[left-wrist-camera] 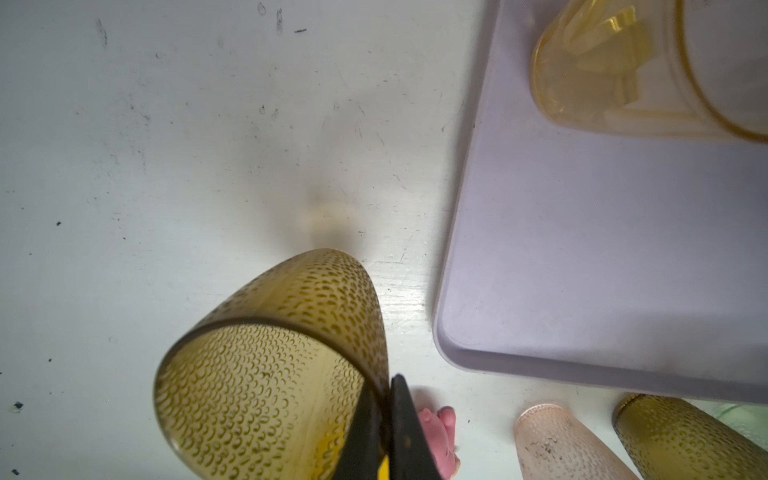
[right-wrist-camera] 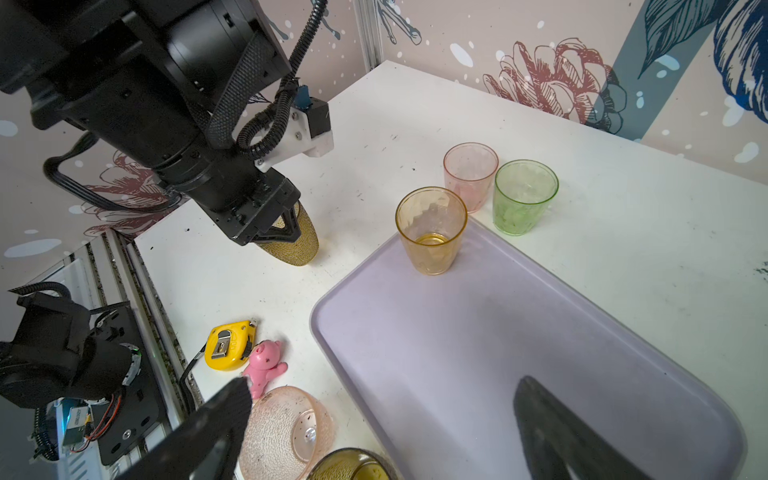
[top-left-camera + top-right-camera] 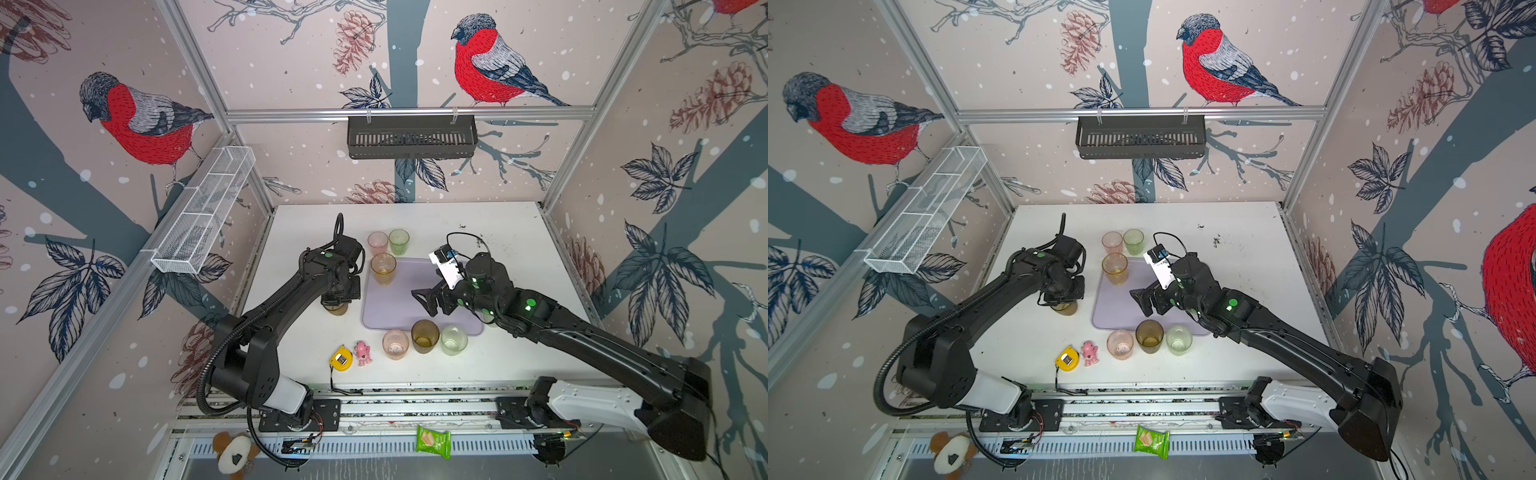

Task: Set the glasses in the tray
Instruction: 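Lift the olive glass and carry it onto the tray edge nearest the robot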

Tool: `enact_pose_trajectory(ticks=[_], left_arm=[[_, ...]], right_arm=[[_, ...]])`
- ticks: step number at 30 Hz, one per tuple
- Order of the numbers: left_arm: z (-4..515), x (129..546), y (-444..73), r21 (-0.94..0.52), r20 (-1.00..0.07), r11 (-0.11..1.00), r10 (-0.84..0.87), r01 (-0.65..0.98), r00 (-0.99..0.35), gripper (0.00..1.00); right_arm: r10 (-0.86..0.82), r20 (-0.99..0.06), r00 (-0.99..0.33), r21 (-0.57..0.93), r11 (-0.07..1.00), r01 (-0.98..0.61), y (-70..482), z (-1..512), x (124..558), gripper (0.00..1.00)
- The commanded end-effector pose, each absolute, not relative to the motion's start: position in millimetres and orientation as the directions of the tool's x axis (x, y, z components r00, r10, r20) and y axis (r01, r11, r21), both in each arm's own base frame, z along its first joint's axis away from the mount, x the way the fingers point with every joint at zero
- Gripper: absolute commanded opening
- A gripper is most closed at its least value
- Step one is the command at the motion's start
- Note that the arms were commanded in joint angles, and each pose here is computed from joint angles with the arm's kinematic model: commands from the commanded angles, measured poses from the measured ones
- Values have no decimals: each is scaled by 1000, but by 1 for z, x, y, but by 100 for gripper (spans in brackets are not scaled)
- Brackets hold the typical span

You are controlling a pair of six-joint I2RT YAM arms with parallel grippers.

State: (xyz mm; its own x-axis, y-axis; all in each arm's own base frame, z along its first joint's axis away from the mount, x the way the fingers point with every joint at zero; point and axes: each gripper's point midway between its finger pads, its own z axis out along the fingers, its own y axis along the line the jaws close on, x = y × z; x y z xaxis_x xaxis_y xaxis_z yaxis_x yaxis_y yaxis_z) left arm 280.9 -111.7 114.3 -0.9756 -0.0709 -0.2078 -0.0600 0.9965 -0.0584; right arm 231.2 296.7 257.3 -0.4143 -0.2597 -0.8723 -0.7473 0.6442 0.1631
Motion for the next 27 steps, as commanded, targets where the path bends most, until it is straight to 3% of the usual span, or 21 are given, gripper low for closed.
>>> enact_pose_trajectory(ticks=[1, 27], left_arm=[[118, 276, -118, -78, -186, 996, -55, -41, -981, 7], [111, 273, -193, -113, -172, 991, 49, 69, -984, 7]], right_arm=[[-248, -877, -410, 159, 656, -737, 295, 261, 235, 100], [-244, -860, -447, 166, 695, -699, 282, 246, 245, 100]])
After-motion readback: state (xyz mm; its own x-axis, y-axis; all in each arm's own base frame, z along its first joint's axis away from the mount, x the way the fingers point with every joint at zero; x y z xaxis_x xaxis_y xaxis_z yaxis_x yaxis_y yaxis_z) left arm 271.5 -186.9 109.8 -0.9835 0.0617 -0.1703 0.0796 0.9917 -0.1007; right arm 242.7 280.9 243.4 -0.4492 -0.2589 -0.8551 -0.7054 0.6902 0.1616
